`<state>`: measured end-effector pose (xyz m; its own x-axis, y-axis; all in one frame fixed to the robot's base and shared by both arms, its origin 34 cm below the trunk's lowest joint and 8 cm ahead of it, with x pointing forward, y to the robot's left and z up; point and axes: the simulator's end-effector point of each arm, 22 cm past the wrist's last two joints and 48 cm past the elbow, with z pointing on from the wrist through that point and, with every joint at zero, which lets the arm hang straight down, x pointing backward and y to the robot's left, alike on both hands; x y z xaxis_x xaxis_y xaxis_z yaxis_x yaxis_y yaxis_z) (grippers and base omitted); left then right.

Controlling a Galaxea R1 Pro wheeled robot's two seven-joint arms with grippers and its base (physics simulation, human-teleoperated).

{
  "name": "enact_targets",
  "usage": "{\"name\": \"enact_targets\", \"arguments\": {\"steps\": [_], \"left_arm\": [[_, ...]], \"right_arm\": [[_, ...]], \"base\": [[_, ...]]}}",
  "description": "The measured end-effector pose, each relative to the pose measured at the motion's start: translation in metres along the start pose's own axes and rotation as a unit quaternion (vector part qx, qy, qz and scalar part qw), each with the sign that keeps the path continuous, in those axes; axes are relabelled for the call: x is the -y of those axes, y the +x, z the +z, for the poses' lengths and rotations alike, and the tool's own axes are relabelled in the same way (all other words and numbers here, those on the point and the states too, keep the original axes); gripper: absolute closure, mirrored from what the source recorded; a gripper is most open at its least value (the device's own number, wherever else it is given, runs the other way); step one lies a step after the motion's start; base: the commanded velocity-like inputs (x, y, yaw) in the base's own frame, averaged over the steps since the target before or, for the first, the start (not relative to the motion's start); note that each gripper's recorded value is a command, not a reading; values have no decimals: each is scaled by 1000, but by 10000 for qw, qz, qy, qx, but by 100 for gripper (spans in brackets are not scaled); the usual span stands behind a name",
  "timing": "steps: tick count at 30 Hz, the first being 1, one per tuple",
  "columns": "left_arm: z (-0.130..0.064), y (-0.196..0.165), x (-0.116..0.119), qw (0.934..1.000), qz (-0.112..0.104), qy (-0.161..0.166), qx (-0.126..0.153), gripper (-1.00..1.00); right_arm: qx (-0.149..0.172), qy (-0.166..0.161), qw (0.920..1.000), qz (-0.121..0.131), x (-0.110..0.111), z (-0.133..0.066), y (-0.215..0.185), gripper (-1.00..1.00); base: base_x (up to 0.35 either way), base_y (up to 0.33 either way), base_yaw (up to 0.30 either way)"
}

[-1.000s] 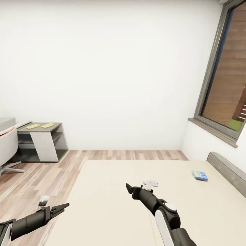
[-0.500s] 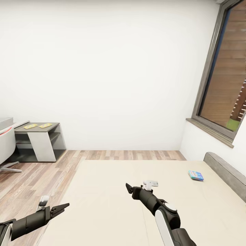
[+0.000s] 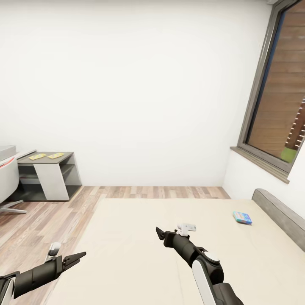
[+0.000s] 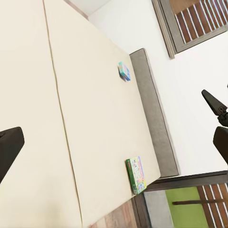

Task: Put all the toys in the child's room - the three board games (two on the bed and one on the table), the two jigsaw puzzles on the table, and the tennis ball on the table - inside the toy box on the table in the child's room.

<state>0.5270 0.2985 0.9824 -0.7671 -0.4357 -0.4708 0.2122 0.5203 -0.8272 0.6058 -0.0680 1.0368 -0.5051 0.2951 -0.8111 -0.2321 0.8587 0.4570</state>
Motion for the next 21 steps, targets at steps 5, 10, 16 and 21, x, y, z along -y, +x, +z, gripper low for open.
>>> {"name": "enact_targets", "arguments": {"steps": [5, 10, 16, 21], "left_arm": [[0, 0, 0, 10000, -1, 0, 1, -100], [0, 0, 0, 10000, -1, 1, 2, -100], [0, 0, 0, 10000, -2, 2, 1, -100], [0, 0, 0, 10000, -2, 3, 0, -100]], "right_arm": [[0, 0, 10000, 0, 0, 0, 0, -100], [0, 0, 10000, 0, 0, 0, 0, -100], [0, 0, 10000, 0, 0, 0, 0, -100], [0, 0, 10000, 0, 0, 0, 0, -100]], "base": [[0, -160, 0], [0, -201, 0], [0, -208, 0], [0, -207, 0]]}}
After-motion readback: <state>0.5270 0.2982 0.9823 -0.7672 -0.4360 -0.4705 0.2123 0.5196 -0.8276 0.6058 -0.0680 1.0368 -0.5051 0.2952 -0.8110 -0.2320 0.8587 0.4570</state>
